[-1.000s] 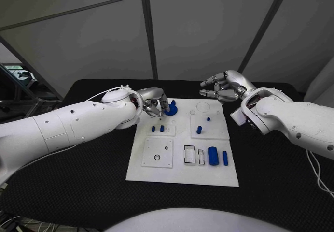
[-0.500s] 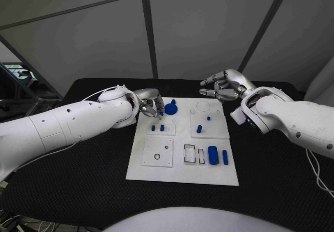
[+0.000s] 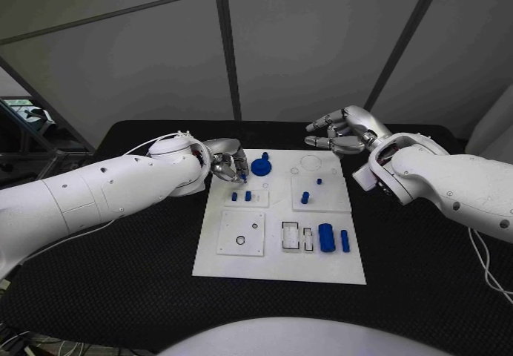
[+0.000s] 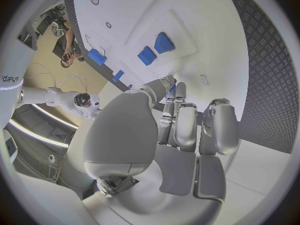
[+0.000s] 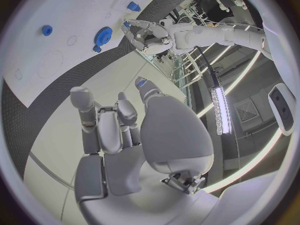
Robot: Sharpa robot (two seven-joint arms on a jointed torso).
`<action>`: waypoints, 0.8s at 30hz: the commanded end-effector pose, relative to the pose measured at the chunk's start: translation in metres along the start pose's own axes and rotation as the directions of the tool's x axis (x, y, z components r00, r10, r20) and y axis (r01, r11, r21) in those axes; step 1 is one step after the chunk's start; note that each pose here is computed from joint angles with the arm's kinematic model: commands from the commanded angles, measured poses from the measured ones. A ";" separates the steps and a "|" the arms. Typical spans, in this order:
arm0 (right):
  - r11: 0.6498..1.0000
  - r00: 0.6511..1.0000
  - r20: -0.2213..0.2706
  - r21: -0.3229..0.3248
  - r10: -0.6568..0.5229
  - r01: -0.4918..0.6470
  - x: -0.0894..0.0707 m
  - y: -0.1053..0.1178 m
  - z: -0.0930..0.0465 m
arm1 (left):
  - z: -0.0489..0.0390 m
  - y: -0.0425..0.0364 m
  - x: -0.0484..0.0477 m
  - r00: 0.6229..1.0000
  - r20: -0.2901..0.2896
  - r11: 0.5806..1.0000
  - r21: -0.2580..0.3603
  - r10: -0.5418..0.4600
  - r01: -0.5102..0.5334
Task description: Assemble the parts on the task board
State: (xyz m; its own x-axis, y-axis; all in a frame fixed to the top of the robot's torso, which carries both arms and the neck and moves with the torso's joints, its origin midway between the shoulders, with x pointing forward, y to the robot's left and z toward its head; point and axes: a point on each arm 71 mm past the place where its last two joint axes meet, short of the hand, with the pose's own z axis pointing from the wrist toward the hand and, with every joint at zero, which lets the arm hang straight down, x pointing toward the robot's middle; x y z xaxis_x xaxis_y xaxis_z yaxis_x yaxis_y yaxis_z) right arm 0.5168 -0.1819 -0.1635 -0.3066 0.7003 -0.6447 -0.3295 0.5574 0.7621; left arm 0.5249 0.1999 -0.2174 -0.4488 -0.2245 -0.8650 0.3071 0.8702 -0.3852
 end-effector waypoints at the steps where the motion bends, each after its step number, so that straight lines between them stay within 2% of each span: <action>1: 1.000 1.000 -0.005 -0.009 -0.001 0.001 0.000 0.002 0.000 | 0.0003 -0.0003 0.0015 1.000 -0.029 1.000 -0.005 -0.001 0.001; 24: 1.000 1.000 -0.006 -0.010 -0.001 0.001 0.000 0.002 0.000 | 0.0032 -0.0022 0.0048 0.999 -0.043 1.000 -0.006 -0.031 0.031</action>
State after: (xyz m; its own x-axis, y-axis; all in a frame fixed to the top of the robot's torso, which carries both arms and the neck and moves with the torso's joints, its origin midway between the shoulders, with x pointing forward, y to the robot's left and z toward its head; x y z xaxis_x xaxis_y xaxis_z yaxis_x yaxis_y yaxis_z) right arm 0.5166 -0.1822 -0.1635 -0.3080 0.6996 -0.6447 -0.3295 0.5572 0.7622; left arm 0.5246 0.1963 -0.2216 -0.4853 -0.2301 -0.8435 0.2938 0.8657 -0.4052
